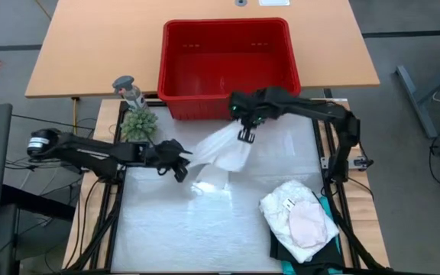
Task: Fold Laundry from Bin
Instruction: Fold the white boxers
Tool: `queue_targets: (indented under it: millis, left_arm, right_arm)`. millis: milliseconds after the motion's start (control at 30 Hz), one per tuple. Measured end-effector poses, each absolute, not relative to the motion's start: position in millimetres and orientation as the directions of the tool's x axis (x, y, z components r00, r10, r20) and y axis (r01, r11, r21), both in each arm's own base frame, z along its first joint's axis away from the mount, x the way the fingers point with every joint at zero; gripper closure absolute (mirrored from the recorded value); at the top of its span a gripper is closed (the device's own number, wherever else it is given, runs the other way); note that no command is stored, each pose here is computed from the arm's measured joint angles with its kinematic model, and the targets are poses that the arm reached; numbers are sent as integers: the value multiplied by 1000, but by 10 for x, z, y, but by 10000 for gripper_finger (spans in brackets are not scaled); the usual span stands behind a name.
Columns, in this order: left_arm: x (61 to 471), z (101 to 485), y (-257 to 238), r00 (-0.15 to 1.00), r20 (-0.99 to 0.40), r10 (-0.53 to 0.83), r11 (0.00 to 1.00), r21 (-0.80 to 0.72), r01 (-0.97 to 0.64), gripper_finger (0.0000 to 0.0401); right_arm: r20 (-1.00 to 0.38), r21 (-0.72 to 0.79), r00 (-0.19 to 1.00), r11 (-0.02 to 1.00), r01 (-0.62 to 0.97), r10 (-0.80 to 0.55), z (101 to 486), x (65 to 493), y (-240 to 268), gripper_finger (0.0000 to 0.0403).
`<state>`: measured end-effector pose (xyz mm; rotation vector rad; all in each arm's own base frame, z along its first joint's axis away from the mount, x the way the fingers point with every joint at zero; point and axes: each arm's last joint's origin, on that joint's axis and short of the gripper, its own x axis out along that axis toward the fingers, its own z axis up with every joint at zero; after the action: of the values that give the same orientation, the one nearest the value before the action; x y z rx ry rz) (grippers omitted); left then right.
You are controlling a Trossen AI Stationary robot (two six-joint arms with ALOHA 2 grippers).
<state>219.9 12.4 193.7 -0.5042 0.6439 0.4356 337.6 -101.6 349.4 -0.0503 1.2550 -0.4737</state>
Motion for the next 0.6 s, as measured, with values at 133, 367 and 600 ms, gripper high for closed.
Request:
queue_targets:
  millis: [133, 367, 600]
  left_arm:
    - [2081, 2158, 143, 785, -572, 239, 795, -348, -496, 396]
    - [1847, 2339, 162, 788, -527, 318, 802, -294, -520, 396]
    - [1728, 2324, 165, 743, -574, 344, 789, -252, -560, 396]
  right_arm:
    - [-821, -307, 345, 861, 406, -455, 4021, 3245, -953, 381]
    - [-743, -185, 561, 918, 352, -365, 4395, 3307, -393, 381]
    - [-764, -217, 554, 940, 262, -331, 4220, 3497, 74, 381]
